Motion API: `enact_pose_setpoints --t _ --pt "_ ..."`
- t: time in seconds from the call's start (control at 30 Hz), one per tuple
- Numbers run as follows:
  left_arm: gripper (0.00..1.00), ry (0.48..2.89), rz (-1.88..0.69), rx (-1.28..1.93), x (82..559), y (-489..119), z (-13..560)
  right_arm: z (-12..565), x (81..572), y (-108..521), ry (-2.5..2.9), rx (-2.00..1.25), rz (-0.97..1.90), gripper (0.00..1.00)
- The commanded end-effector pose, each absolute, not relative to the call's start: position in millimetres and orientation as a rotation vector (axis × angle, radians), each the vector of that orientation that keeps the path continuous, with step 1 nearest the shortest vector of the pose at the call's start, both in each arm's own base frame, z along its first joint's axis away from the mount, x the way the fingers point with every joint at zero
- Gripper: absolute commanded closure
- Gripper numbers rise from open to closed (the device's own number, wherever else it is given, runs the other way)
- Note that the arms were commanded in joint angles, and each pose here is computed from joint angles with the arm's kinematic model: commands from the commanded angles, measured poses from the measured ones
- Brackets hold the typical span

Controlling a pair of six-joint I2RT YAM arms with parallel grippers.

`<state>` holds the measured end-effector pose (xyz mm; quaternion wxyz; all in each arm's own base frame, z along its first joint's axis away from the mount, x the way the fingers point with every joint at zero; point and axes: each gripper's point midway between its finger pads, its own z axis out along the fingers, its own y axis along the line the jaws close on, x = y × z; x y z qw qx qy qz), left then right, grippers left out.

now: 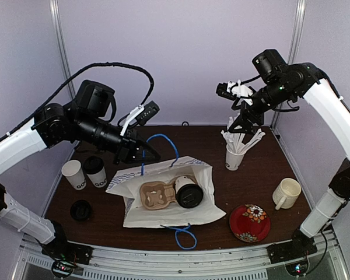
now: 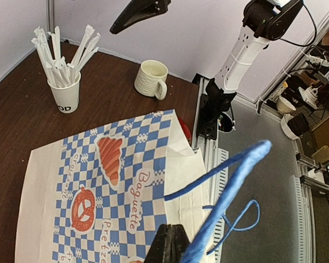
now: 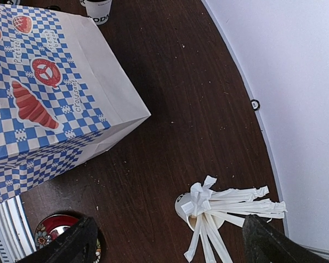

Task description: Pack the takeout coffee

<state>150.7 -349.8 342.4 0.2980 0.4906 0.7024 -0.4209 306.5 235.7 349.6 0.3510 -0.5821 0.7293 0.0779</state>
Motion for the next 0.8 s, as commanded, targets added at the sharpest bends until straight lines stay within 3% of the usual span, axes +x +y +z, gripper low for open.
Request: enact_pose_setpoints --t 0.0,0.2,0.43,0.57,0.77 --pt "1.00 1.809 -1.128 1.322 149.8 -353.8 347.1 361.0 303.6 233.9 1.862 -1.479 0.214 0.04" --pt "1.00 1.801 -1.069 1.287 163.4 -358.2 346.5 383.2 272.8 245.4 1.769 -1.534 0.384 0.11" --pt "1.00 1.828 -0.959 1.194 191.5 -363.4 345.3 390.1 193.3 279.7 1.583 -1.781 0.692 0.30" --pt "1.00 1.862 -0.971 1.171 197.7 -371.3 339.7 355.8 138.7 295.7 1.473 -2.085 0.615 0.37" --pt "1.00 1.848 -1.051 1.139 194.9 -377.9 349.4 321.2 144.6 324.6 1.462 -2.147 0.350 0.44"
